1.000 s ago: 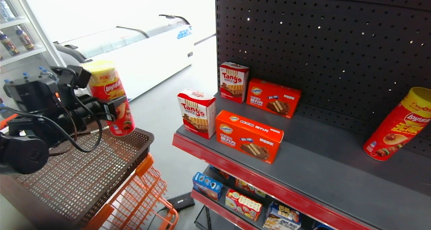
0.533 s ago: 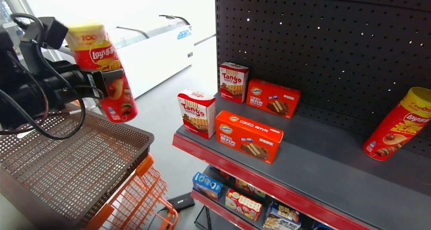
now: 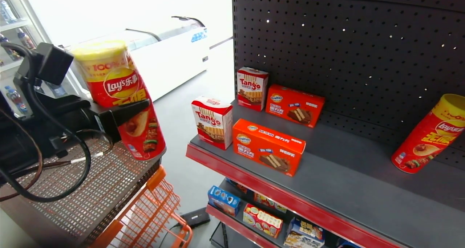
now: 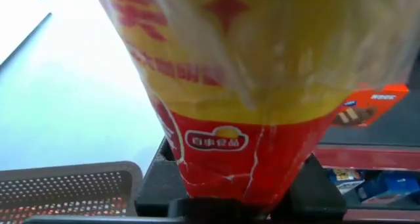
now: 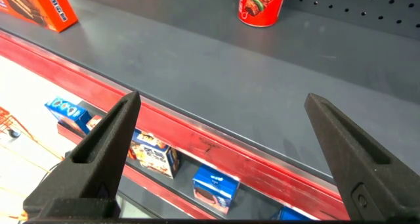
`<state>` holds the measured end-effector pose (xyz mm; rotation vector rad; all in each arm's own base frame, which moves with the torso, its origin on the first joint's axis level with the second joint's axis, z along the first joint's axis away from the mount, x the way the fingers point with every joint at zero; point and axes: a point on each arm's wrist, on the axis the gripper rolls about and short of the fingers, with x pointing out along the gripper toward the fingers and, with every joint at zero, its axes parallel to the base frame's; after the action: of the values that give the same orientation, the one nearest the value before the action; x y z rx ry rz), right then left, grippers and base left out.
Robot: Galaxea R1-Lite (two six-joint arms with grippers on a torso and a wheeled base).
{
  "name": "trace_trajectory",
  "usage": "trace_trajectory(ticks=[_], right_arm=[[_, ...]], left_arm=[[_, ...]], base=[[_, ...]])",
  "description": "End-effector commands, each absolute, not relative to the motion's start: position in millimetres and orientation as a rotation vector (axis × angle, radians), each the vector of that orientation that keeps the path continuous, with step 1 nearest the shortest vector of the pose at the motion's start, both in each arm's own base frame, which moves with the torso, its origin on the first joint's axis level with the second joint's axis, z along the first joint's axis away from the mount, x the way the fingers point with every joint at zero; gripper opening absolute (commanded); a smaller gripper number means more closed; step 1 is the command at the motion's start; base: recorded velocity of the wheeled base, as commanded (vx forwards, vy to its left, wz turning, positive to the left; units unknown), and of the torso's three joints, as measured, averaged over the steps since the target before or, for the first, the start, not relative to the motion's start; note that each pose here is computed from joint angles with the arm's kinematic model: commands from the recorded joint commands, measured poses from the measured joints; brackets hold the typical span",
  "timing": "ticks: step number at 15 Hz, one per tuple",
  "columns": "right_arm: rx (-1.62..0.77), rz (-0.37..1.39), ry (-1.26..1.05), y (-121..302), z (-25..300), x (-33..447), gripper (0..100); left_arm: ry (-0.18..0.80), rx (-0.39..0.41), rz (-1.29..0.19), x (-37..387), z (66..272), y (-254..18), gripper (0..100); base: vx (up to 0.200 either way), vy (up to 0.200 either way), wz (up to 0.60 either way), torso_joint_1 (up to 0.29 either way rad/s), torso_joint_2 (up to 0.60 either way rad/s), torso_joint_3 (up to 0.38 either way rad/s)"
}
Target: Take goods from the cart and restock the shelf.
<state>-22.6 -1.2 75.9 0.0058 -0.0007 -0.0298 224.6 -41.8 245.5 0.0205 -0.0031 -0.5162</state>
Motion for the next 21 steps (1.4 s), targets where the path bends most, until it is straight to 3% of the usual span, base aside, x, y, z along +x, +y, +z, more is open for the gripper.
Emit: trace_trajectory(ticks=[1,5,11,19,21], right_arm=[[0.006,-0.028,0.0,-1.2,76.1,-22.5,100],[0.006,-0.029,0.0,-1.1,76.1,-22.5,100],[0.006,-0.028,0.0,-1.2,76.1,-22.5,100],[0.003,-0.015,-0.002,-0.9,76.2,-22.5,100],[0.005,-0.015,-0.002,-0.9,76.2,-22.5,100]], left_arm=[[-0.018,0.021,-0.546,219.2,248.9,-41.0,0],[-0.042,0.031,-0.59,216.5,246.8,-48.4,0],[-0.06,0.027,-0.826,219.5,241.5,-93.2,0],[-0.06,0.03,-0.935,214.5,240.6,-95.0,0],[-0.064,0.031,-0.942,214.6,241.7,-95.2,0]], base=[[0.0,0.0,0.0,0.0,0.0,0.0],[0.0,0.0,0.0,0.0,0.0,0.0],[0.0,0.0,0.0,0.0,0.0,0.0],[0.0,0.0,0.0,0.0,0.0,0.0],[0.0,0.0,-0.6,0.0,0.0,0.005]])
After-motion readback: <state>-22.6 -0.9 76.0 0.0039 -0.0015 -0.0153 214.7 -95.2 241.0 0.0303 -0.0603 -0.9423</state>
